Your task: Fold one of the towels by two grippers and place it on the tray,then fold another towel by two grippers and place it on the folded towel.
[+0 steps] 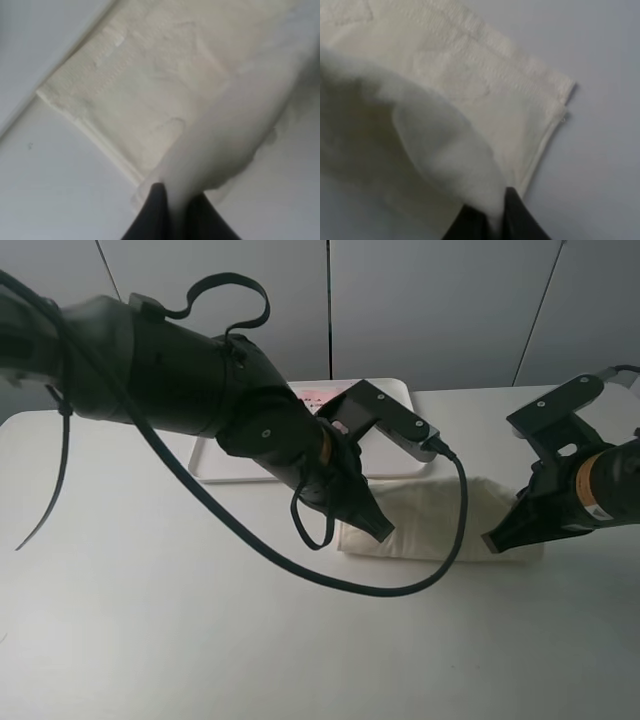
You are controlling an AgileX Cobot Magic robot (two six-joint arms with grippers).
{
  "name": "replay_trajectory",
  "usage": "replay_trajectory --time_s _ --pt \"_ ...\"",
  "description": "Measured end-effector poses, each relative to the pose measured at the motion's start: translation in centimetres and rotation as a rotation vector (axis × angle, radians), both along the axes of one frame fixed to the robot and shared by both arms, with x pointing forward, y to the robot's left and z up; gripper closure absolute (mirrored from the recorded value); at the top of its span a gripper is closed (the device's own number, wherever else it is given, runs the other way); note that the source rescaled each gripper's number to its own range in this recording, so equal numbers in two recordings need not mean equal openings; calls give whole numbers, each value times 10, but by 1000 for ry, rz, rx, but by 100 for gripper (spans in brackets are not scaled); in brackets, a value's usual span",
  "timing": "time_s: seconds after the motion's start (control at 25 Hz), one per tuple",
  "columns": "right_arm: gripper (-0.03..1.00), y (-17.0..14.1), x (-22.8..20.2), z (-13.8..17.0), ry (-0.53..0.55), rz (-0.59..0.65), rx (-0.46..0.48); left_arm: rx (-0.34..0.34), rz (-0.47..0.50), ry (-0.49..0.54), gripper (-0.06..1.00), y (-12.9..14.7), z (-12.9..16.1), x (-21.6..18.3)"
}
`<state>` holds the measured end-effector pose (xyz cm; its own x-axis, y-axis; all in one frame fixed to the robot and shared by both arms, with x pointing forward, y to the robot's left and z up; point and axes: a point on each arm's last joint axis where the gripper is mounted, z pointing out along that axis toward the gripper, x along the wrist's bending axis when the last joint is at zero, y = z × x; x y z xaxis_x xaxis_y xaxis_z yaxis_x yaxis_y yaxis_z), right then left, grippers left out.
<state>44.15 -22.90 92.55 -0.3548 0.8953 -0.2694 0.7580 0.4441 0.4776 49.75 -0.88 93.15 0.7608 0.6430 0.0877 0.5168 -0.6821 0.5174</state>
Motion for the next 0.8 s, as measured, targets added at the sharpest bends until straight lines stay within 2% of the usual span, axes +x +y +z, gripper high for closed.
replay_trajectory --time_s 0.16,0.28,0.36,0.4,0.52,0.56,0.64,0.8 --pt "96 0 5 0 -53 -28 9 13 35 22 93 4 -12 6" --pt "92 0 10 3 -112 -37 28 -4 70 22 85 9 -13 14" --pt "78 1 13 5 -147 -32 31 -7 87 18 72 13 -13 19" --pt "65 1 14 6 -161 -33 36 -7 96 18 59 15 -13 22" --pt "20 0 15 7 -191 -87 65 -10 127 21 10 21 -13 27" --pt "8 -2 16 8 -203 -118 71 -12 136 24 1 22 -13 29" --pt "-1 -4 17 9 -218 -168 80 -14 154 31 -4 24 -13 30" --pt "-3 -5 16 8 -207 -221 110 -25 220 60 -4 27 -14 31"
